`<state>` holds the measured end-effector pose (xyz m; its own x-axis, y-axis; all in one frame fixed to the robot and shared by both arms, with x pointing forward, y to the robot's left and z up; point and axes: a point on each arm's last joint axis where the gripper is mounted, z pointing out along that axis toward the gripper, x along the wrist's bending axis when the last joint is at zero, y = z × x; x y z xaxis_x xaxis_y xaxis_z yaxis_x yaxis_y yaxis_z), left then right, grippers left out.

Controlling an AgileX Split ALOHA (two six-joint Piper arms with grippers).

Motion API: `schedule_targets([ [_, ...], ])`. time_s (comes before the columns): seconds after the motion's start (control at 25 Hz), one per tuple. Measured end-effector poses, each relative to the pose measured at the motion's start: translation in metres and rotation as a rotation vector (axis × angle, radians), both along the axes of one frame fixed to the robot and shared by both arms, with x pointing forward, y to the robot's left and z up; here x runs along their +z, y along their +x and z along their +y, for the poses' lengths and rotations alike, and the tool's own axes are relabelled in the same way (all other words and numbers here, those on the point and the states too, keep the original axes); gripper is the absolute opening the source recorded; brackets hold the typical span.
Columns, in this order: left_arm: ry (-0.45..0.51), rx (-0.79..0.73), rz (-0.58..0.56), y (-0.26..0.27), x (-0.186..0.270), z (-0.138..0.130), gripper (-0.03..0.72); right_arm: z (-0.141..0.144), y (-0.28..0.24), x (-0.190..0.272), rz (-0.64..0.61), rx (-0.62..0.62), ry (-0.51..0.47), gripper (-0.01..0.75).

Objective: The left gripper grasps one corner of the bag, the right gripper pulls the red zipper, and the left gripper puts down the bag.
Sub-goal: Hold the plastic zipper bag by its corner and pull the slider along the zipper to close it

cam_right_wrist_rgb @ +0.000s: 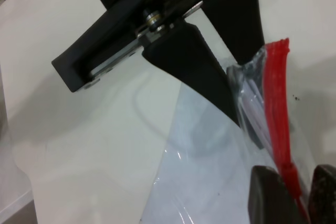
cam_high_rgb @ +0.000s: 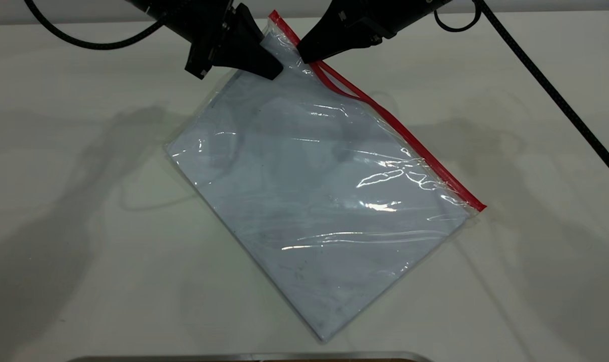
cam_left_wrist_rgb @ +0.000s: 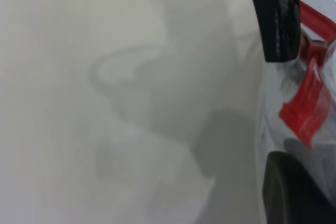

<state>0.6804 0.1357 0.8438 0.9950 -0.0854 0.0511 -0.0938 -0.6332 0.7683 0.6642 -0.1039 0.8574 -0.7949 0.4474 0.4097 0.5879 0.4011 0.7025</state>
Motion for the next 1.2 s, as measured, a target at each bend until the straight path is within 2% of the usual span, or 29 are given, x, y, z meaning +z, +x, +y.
schedule_targets([
  [0.28, -0.001, -0.001, -0.002, 0.0, 0.0001, -0.0001, 0.051, 0.0001, 0.0002, 0.0002, 0.001, -0.003, 0.003, 0.155],
  [0.52, -0.006, 0.003, -0.001, 0.0003, 0.0004, -0.0004, 0.051, 0.0002, 0.0002, 0.0003, 0.001, -0.004, 0.004, 0.038],
  [0.76, -0.01, 0.006, 0.0, 0.0004, 0.0007, -0.0006, 0.051, 0.0, -0.0001, 0.0, 0.0, 0.001, 0.0, 0.032],
  [1.0, -0.039, 0.032, 0.016, 0.002, -0.0003, 0.0009, 0.051, -0.0027, -0.0037, -0.0043, -0.007, 0.059, -0.065, 0.032],
  [1.2, -0.05, 0.056, 0.041, 0.0031, -0.0003, 0.0039, 0.051, -0.0042, -0.0029, -0.0058, -0.005, 0.051, -0.091, 0.032],
])
